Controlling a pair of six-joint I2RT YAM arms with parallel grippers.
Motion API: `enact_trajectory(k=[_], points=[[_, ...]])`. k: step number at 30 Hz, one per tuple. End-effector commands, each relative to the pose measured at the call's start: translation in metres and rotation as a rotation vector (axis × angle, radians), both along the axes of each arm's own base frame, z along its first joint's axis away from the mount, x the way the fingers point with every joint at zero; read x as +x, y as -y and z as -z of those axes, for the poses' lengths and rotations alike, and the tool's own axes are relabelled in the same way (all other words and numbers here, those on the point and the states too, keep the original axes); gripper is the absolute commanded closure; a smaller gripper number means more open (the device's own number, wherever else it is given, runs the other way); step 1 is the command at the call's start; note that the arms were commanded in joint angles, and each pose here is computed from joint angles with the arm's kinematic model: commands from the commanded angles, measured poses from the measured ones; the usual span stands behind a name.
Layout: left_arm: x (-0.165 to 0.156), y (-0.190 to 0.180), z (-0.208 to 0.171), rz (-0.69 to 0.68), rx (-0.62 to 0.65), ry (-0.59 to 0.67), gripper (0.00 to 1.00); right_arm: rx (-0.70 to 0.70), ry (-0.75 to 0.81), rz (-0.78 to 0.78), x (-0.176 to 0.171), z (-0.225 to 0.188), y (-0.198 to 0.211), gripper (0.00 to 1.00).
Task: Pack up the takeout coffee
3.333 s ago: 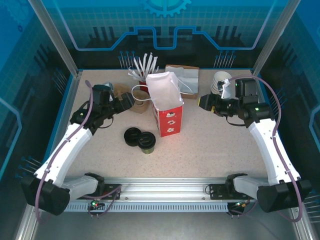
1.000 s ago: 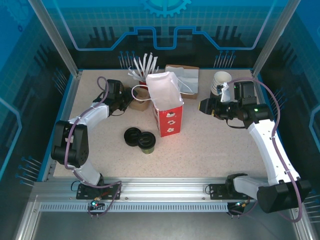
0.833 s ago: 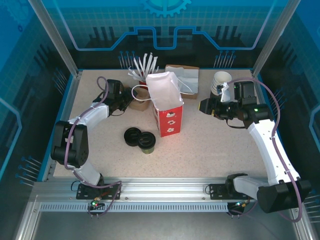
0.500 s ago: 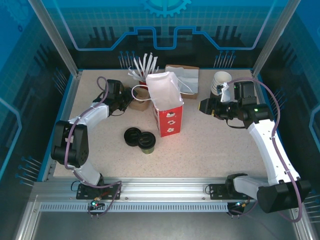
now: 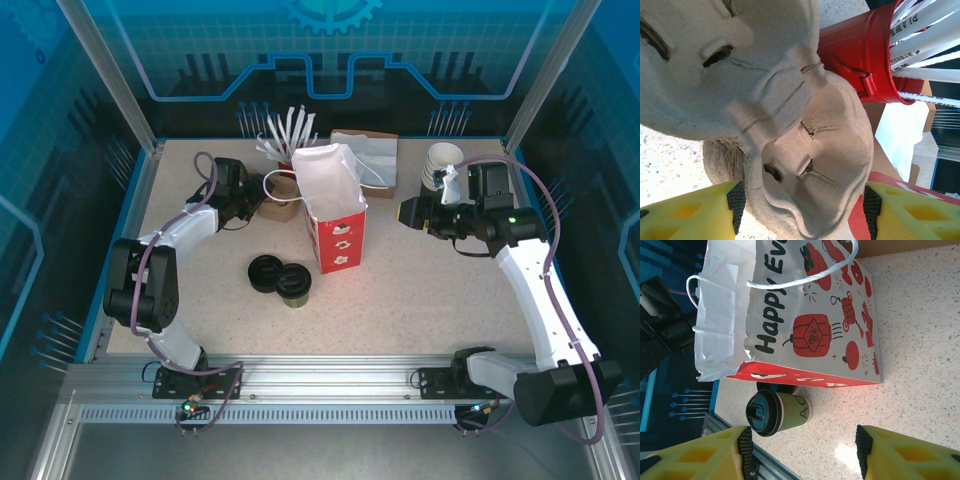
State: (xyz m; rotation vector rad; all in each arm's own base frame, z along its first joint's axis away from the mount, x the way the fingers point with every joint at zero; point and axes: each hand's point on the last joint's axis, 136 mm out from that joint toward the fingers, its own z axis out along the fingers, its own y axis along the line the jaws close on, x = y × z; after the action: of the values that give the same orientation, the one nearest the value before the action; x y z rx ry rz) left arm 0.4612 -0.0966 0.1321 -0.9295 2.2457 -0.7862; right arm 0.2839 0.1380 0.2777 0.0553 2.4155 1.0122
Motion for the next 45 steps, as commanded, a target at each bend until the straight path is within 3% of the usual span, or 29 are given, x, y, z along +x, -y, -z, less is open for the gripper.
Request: enact_trajectory(k=[1, 11, 16, 45], points=[[0.013, -0.002, -0.011, -0.005, -0.010, 0.038, 0.36, 0.005, -0.008, -0.021, -0.006, 0.001, -0.002, 0.41], [0.018, 0.003, -0.010, -0.008, -0.049, 0.052, 0.37, 0.006, -0.011, -0.022, -0.006, 0.004, -0.002, 0.41], [0.018, 0.001, -0.009, -0.031, -0.059, 0.054, 0.42, 0.007, -0.012, -0.021, -0.005, 0.004, -0.002, 0.40], [0.014, -0.016, 0.002, -0.112, -0.080, 0.063, 0.90, 0.007, -0.023, -0.022, -0.007, 0.009, -0.002, 0.40]])
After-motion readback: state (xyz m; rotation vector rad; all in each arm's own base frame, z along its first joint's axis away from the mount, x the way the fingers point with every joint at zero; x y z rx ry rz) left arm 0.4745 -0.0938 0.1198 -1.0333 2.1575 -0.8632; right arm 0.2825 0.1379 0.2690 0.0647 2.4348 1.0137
